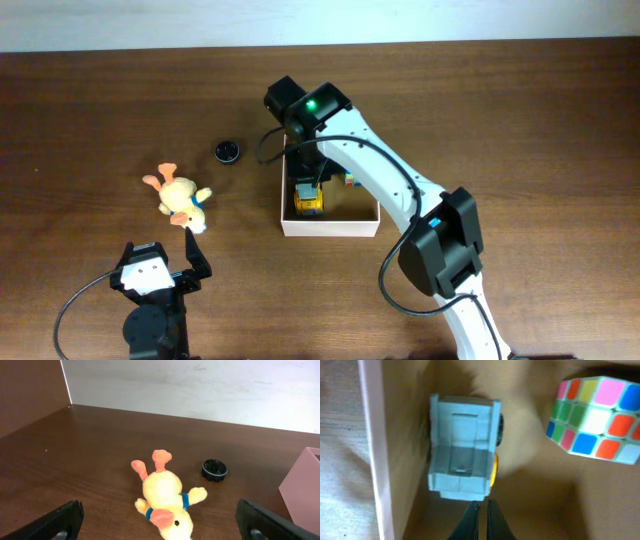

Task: Pack container
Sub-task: 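Lower the truck into the box beside the Rubik's cube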

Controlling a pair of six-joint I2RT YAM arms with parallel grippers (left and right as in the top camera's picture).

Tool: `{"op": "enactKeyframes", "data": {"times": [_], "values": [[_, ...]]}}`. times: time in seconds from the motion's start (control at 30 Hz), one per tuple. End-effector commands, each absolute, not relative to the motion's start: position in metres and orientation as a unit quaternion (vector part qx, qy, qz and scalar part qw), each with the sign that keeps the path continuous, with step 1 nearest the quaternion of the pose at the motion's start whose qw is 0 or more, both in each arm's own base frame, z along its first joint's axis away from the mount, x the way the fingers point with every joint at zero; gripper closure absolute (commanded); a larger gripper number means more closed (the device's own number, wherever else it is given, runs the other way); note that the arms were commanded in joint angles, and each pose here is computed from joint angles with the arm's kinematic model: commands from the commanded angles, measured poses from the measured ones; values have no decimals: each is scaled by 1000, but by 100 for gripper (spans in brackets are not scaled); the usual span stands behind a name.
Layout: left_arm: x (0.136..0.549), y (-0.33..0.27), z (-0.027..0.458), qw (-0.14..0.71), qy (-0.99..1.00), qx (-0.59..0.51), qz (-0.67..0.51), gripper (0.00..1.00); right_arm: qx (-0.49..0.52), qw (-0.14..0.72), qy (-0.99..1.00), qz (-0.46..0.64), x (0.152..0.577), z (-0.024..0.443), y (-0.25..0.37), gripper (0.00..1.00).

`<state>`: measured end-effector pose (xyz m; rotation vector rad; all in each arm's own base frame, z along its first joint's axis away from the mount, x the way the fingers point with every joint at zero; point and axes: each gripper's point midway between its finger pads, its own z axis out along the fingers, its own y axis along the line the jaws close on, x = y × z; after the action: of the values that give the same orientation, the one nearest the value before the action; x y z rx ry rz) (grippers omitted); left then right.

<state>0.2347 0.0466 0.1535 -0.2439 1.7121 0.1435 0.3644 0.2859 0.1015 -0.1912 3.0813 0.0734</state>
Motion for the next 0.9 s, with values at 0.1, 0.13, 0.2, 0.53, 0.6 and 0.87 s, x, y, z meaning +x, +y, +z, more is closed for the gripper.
{"op": "enactKeyframes", "data": {"times": [0.1,0.13,0.2,0.53,0.6,0.87], "values": [[236,44,152,647,754,-96,63,1,-88,27,995,38,350,111,303,96],[236,44,152,647,754,-96,63,1,-91,26,995,37,347,111,305,96],[236,44,152,647,754,-96,63,1,-97,23,994,36,343,110,308,96],[236,44,152,647,754,-96,63,1,-112,13,993,19,329,99,312,96],[236,44,152,647,754,-96,63,1,-112,7,994,14,327,93,309,96],[236,44,152,647,754,-96,63,1,-111,7,994,-9,328,78,300,96]]}}
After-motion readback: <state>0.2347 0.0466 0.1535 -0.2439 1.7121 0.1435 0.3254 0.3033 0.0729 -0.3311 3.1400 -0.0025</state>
